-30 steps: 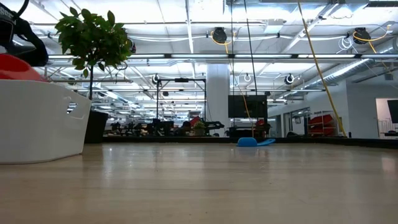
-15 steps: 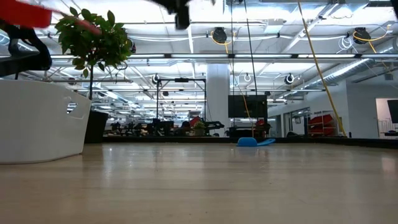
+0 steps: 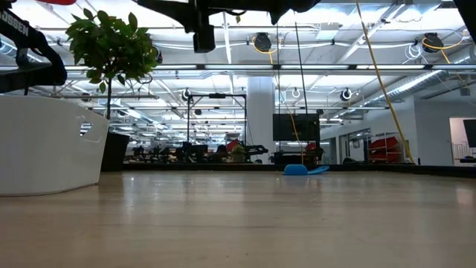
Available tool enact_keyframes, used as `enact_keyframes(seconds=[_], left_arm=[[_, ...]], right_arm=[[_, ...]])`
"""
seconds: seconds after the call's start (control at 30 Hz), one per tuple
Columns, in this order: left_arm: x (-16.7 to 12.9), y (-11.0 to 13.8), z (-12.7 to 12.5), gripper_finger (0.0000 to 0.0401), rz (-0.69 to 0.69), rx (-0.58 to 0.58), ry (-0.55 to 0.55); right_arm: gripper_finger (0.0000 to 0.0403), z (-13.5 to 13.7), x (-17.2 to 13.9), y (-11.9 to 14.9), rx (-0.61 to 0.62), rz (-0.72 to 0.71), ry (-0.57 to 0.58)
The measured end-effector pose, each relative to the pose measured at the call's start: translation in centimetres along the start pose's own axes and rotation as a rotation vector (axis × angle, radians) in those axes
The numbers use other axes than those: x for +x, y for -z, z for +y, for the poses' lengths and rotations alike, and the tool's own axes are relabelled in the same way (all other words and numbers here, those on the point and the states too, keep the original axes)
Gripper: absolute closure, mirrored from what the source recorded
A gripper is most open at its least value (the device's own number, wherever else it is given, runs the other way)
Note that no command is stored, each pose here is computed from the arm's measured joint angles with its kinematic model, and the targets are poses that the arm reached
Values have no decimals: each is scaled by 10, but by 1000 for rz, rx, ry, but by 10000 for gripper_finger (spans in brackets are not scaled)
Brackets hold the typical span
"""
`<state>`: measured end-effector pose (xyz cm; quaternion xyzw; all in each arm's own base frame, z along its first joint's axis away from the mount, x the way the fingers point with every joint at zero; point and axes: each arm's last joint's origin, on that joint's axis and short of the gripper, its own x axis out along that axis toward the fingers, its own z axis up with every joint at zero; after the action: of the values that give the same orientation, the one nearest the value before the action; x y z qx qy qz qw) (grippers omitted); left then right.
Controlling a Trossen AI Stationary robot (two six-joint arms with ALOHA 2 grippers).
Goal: Nest measuring cups in basket
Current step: Stack the red measuring cup on top of the light blue measuring cup in the white bin
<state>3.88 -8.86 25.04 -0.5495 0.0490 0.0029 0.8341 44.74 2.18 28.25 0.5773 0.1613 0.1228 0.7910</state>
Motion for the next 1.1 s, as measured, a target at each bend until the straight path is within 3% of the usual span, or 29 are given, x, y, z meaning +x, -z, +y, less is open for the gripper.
enact_keyframes(seconds=[0.23, 0.53, 1.1], left_arm=[[0, 0, 0, 397, 8, -7, 2], [0, 1, -4, 397, 30, -17, 10], [0, 3, -6, 398, 93, 0, 16]], right_arm=[[153, -12, 9, 7, 15, -21, 36], [191, -12, 9, 7, 5, -27, 40], [192, -12, 10, 11, -9, 23, 35]])
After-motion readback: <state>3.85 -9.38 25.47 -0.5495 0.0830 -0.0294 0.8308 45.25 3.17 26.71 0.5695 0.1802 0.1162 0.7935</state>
